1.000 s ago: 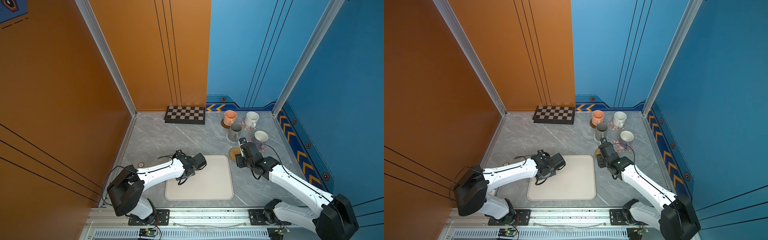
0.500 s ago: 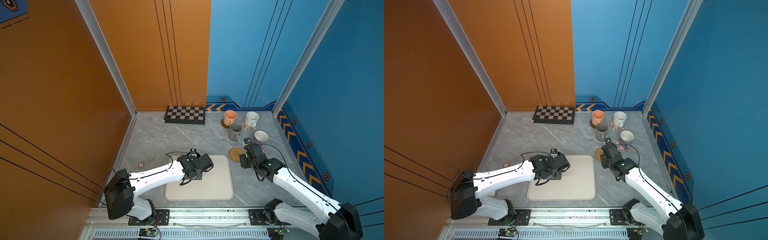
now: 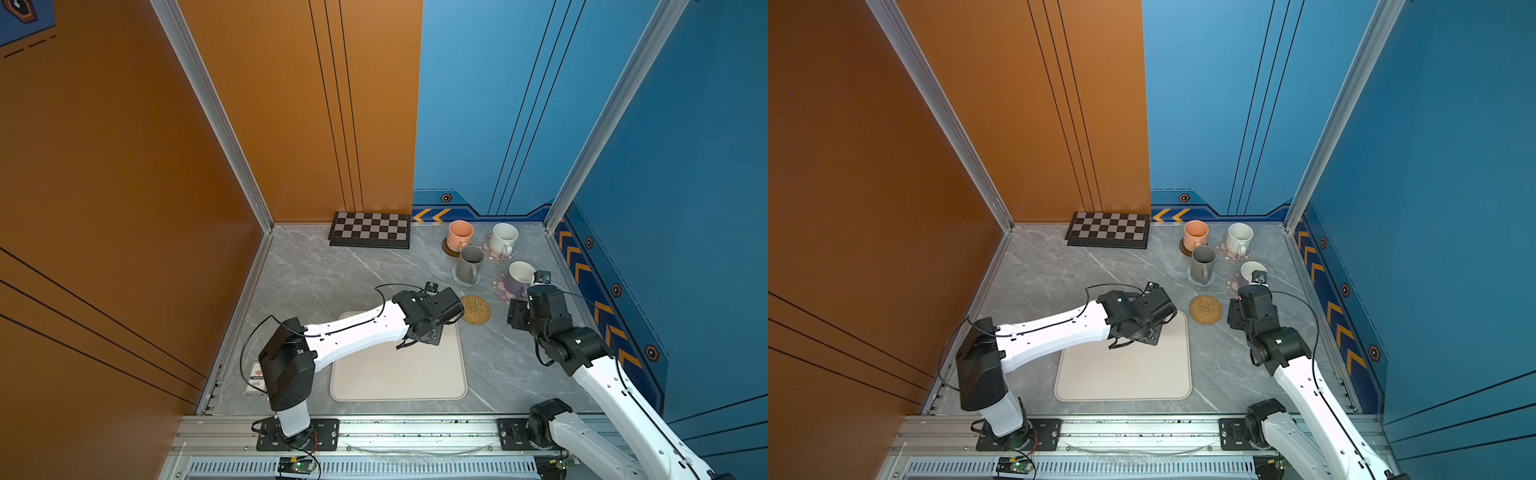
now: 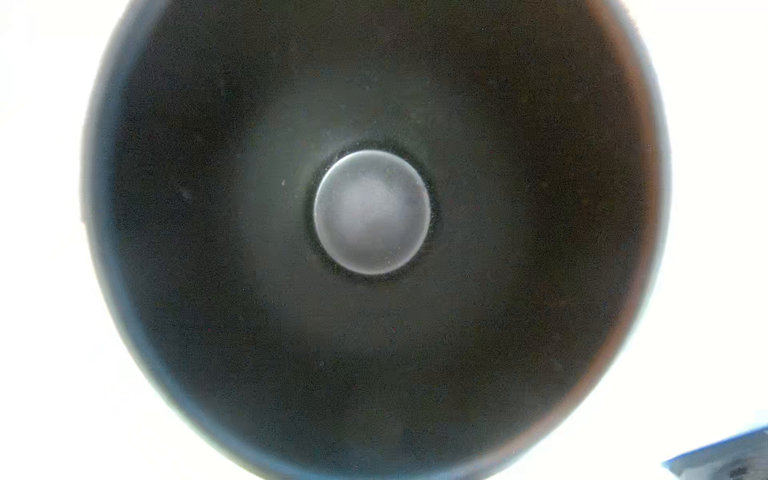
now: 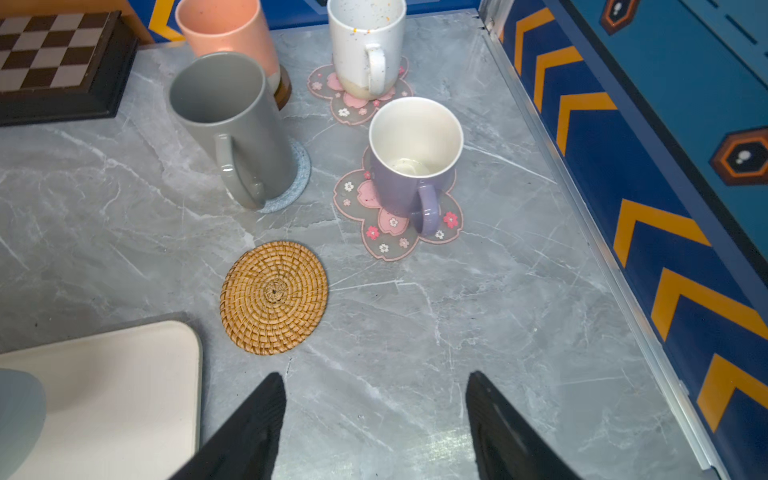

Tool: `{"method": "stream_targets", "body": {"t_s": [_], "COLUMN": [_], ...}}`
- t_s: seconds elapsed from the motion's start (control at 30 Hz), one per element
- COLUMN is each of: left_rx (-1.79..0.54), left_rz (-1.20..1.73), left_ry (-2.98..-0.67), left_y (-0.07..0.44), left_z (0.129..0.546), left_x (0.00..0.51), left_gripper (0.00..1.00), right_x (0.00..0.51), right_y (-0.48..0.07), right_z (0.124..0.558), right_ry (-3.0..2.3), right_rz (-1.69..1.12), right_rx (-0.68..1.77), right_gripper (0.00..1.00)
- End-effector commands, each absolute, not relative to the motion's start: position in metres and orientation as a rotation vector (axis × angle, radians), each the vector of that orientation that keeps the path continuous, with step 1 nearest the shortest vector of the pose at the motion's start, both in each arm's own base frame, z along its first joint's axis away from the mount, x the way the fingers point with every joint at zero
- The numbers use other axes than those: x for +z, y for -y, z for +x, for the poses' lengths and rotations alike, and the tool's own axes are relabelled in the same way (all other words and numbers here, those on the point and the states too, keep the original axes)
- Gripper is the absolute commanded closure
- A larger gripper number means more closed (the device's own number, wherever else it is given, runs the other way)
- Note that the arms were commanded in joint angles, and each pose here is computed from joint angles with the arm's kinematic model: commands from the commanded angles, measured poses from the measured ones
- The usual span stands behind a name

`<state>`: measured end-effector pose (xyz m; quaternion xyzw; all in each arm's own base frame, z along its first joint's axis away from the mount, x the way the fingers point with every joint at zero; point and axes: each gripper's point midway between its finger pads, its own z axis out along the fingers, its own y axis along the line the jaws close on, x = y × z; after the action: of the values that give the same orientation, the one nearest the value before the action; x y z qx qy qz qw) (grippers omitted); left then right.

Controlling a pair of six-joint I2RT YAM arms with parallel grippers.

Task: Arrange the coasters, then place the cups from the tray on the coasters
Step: 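Carry the black mug with the left gripper toward the rattan coaster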

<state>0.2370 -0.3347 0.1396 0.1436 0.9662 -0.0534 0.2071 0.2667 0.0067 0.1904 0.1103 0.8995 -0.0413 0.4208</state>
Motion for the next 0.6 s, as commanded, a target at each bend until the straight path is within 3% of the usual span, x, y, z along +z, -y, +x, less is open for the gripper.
{"method": "stream_targets", "body": {"t_s": [0.0,0.57], "left_rx": [-0.216,-0.357], "left_rz": [0.442,0.401], "left_ry": [-2.637,-2.655], "left_y": [0.358,0.444], "left_z": [0.246,0.270], "left_x": [0.159,0.145], "left_gripper": [1.00,1.00], "right_x": [0.193,0.183], "right_y": [0.009,0.034], "right_z": [0.260,0.267], "right_ry": [-2.252,-2.264], "right_rz": [0.416,0.585], "right_rx": [-0.088,-0.074], "right_gripper": [0.28,0.28]}}
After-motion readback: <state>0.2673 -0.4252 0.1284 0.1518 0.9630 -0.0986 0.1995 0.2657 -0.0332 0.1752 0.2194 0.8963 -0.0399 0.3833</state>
